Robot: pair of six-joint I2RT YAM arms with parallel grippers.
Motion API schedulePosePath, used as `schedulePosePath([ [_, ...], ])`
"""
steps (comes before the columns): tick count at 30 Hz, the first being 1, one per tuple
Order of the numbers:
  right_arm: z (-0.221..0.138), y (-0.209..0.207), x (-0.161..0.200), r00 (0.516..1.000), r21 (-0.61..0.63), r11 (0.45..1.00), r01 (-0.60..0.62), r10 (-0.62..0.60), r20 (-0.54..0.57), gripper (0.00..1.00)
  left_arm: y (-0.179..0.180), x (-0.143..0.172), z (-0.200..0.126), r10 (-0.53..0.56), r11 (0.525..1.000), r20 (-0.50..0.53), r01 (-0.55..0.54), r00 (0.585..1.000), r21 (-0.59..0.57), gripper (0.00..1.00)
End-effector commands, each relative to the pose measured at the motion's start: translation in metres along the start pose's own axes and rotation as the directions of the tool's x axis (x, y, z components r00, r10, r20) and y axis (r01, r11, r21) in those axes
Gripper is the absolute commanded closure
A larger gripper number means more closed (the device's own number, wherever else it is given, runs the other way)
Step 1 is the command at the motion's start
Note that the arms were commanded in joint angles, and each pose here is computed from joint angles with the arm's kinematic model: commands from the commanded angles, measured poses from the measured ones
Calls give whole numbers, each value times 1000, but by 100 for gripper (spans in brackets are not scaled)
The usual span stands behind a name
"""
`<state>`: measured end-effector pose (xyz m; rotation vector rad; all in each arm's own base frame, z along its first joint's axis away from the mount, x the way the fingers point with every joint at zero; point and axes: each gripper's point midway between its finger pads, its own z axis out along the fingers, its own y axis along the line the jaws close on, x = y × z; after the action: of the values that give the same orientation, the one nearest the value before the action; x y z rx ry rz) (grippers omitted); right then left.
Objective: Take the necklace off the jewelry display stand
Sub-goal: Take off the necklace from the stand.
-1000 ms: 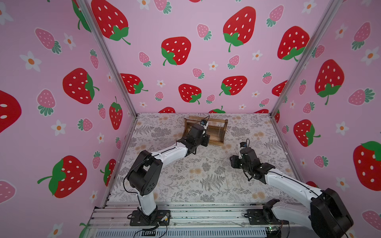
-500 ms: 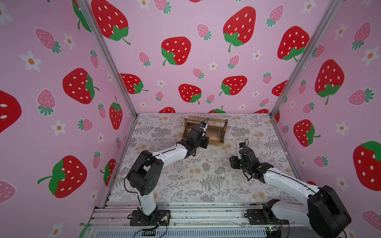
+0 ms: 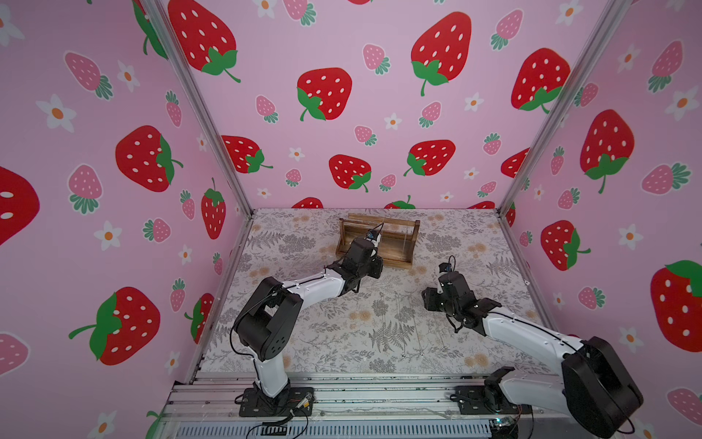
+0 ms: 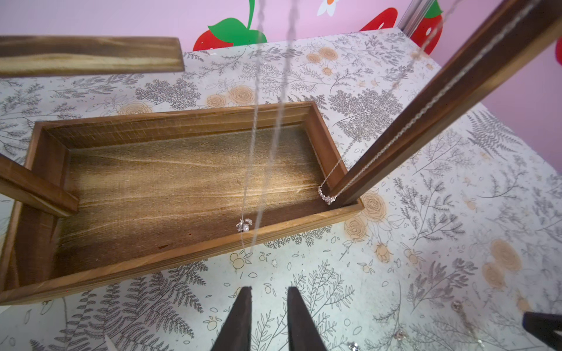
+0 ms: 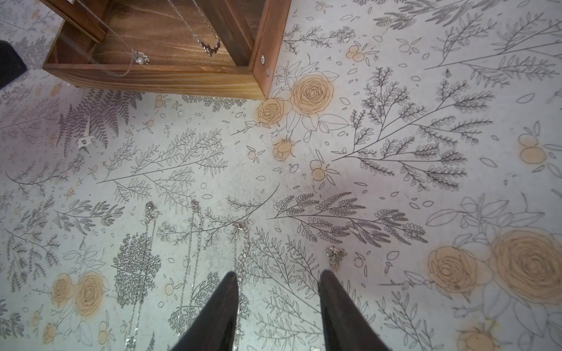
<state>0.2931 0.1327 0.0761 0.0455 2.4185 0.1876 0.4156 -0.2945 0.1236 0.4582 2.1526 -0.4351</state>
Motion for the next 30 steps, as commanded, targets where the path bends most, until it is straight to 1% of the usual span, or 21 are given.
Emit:
schedulePosePath([
  [1,-4,9,-18,999,-29,1000,5,-4,42,54,-8,-18,-14,-1,1000,57,-1,998,31,70],
  [5,-12,14,-27,998,-53,998,15,-11,64,54,-8,-21,-20,1,1000,57,-2,998,24,62],
  [7,-14,14,-28,998,-55,998,17,-14,66,54,-10,-21,-20,0,999,47,-2,999,33,60],
  [12,-19,15,-26,999,-57,998,18,-16,34,54,-16,-24,-22,3,998,64,-7,998,65,60],
  [15,-21,16,-27,999,-57,998,29,-28,28,54,-14,-29,-27,-11,998,102,5,995,66,60],
  [18,-26,16,-30,998,-67,997,36,-33,49,54,-17,-36,-33,-24,995,153,9,988,99,60],
  [21,-29,15,-35,995,-61,996,63,-59,75,52,-19,-45,-41,-31,991,195,5,980,132,60],
  [25,-22,11,-38,992,-24,995,97,-95,89,52,-19,-65,-52,-42,989,253,5,967,147,60],
  [30,-13,4,-38,992,14,997,70,-71,106,52,-26,-85,-48,-24,977,266,-34,964,211,60],
])
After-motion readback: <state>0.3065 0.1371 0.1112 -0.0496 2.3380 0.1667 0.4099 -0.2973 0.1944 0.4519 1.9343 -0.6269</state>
